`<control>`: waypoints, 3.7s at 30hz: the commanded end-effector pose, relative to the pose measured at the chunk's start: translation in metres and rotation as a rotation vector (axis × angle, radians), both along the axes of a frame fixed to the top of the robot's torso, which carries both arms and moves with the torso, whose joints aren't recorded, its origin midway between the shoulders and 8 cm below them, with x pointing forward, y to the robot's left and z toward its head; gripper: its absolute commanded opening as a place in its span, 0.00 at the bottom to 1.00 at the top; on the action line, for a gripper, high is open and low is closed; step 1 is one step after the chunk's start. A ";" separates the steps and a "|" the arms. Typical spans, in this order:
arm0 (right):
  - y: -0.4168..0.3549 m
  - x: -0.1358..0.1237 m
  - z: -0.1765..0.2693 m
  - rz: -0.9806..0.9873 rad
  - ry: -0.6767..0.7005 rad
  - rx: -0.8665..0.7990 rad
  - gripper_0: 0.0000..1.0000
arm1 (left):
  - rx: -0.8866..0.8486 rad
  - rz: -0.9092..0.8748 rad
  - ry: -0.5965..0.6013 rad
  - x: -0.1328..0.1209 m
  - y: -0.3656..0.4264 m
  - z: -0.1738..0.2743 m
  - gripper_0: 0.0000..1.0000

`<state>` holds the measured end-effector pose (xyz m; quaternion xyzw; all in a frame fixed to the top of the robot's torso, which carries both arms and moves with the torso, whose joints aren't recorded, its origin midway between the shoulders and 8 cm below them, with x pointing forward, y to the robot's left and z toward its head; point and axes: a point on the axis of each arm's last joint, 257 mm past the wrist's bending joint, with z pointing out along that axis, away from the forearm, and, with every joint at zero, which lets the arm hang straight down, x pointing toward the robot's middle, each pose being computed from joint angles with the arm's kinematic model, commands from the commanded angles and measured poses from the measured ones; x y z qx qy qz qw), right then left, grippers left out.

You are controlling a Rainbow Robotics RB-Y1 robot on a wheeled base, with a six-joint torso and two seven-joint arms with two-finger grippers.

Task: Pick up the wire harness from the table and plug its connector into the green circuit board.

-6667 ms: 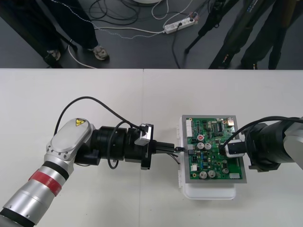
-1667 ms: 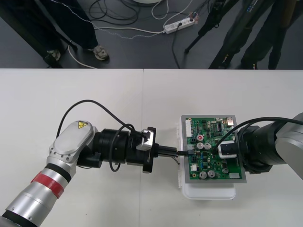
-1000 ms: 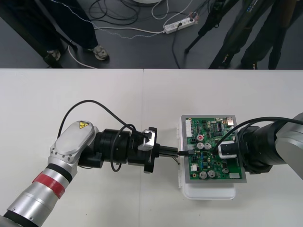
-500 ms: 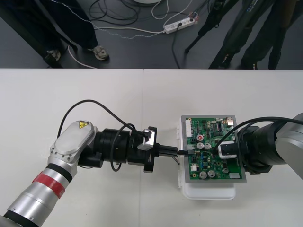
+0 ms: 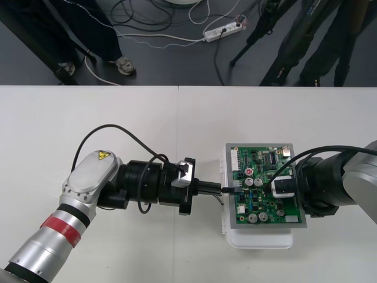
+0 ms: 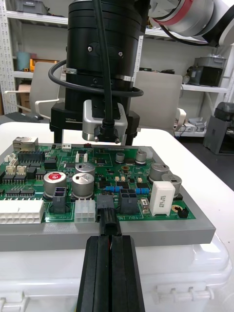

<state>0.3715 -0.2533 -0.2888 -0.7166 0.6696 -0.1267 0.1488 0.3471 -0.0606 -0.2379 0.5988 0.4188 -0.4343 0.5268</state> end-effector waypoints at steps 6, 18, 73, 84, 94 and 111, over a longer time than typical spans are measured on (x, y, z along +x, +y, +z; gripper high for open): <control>0.022 0.000 0.007 0.016 -0.005 0.043 1.00 | -0.065 0.044 -0.129 0.010 -0.013 0.017 0.00; 0.021 0.001 0.007 0.014 -0.006 0.043 1.00 | -0.073 0.045 -0.141 0.010 -0.018 0.019 0.00; 0.022 0.000 0.007 0.014 -0.003 0.047 1.00 | -0.064 0.053 -0.142 0.011 -0.018 0.016 0.52; 0.022 0.000 0.007 0.013 -0.003 0.047 1.00 | -0.057 0.073 -0.137 0.021 0.016 0.017 0.93; 0.017 0.003 0.009 0.016 -0.013 0.035 1.00 | -0.056 0.103 -0.131 0.030 0.055 0.021 1.00; -0.033 0.016 0.033 -0.022 -0.001 0.044 1.00 | 0.079 0.124 -0.139 0.042 0.150 0.018 1.00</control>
